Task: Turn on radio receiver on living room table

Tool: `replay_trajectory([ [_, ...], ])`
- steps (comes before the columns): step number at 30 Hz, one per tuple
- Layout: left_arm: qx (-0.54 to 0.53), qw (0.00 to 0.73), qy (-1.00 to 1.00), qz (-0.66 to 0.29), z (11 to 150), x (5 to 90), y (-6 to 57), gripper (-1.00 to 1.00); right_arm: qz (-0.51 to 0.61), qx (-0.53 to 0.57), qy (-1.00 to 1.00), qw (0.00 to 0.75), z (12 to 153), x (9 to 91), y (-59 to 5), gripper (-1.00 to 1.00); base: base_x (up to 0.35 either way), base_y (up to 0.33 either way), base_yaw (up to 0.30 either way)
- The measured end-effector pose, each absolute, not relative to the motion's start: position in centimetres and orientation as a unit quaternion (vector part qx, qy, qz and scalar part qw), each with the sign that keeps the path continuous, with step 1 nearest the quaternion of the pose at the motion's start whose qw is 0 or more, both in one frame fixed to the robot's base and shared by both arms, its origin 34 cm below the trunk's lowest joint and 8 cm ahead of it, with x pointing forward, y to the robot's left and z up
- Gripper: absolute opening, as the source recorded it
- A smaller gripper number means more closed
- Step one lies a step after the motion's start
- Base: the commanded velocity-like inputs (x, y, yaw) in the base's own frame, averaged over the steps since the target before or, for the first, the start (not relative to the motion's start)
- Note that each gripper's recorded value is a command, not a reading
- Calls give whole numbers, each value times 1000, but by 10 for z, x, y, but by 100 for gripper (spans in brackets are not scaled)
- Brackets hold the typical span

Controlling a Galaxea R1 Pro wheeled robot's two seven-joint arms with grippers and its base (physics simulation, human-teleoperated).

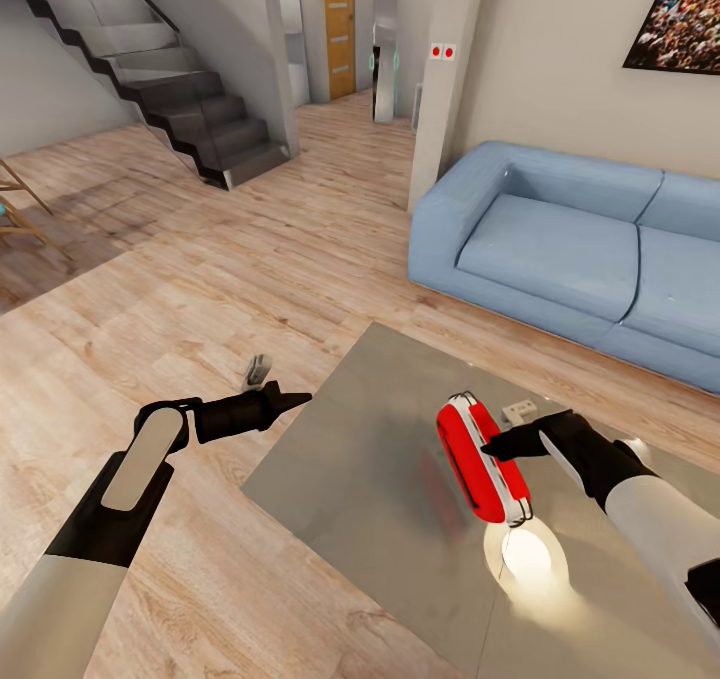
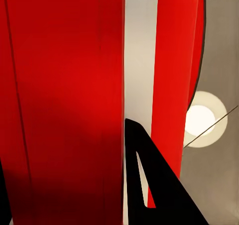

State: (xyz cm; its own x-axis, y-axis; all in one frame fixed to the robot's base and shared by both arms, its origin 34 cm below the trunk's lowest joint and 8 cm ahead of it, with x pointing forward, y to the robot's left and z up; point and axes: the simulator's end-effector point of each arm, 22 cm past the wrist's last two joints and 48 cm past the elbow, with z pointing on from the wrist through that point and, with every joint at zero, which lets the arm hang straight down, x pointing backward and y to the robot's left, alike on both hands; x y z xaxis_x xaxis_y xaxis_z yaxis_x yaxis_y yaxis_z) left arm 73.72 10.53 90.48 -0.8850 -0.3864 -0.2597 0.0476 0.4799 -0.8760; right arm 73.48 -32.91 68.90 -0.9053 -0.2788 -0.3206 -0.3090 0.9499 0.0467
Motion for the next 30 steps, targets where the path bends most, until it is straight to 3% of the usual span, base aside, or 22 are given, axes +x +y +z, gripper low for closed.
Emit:
replay_trajectory([
  [15, -102, 217, 832, -499, 905, 737, 106, -100, 61, -157, 972, 163, 683, 735, -306, -100, 0, 0, 0],
  [16, -102, 217, 832, -499, 905, 737, 106, -100, 60, -157, 972, 163, 682, 734, -306, 100, 0, 0, 0],
  [30, -102, 217, 832, -499, 905, 737, 106, -100, 60, -156, 972, 164, 682, 734, -308, 100, 0, 0, 0],
])
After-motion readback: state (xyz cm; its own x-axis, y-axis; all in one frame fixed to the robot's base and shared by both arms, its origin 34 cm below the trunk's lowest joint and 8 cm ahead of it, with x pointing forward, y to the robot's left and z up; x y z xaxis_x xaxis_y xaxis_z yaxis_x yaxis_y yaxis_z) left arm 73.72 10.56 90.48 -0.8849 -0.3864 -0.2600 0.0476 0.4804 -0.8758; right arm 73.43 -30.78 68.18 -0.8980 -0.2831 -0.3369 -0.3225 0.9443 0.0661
